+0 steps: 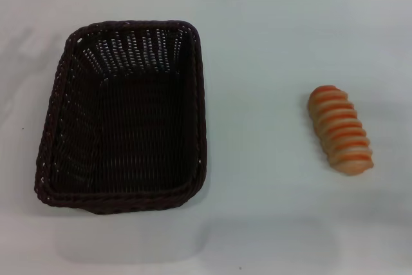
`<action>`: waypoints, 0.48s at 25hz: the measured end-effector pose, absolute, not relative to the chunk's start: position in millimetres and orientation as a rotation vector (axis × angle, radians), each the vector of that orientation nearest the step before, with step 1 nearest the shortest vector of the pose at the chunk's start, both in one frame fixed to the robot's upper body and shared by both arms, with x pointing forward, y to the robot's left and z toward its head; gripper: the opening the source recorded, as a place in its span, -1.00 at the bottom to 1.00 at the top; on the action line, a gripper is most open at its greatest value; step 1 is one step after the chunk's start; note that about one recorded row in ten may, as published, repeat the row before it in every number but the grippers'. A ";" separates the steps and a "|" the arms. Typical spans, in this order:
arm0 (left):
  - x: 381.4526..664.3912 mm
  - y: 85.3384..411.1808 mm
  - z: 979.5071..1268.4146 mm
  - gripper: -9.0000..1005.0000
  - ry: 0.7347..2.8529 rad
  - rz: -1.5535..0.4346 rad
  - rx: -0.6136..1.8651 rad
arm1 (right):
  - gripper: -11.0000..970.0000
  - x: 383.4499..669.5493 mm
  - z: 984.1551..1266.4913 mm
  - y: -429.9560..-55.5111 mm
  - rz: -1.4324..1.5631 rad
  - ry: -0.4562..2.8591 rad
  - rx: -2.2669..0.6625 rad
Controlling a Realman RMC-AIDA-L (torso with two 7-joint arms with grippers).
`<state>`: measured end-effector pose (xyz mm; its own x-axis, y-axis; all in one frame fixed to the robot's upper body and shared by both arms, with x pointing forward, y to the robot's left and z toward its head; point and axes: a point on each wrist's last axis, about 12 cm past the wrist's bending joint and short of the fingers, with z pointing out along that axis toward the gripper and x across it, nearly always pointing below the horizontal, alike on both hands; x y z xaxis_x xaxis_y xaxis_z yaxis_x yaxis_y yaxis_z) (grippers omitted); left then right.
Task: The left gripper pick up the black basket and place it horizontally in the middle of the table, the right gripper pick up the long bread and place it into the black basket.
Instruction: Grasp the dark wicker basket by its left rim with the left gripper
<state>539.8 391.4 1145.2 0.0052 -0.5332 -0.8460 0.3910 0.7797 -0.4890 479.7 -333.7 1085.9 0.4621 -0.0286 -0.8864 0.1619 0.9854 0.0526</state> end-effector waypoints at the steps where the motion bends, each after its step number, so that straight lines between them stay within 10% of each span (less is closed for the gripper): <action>1: 542.2 392.4 1150.5 0.65 1.419 -0.730 -0.129 | 0.38 479.6 1085.8 -333.7 -0.118 1.085 0.136; 12: 553.8 403.9 1198.3 0.65 1.738 -0.681 -0.146 | 0.38 479.2 1085.4 -333.6 -0.117 1.086 0.138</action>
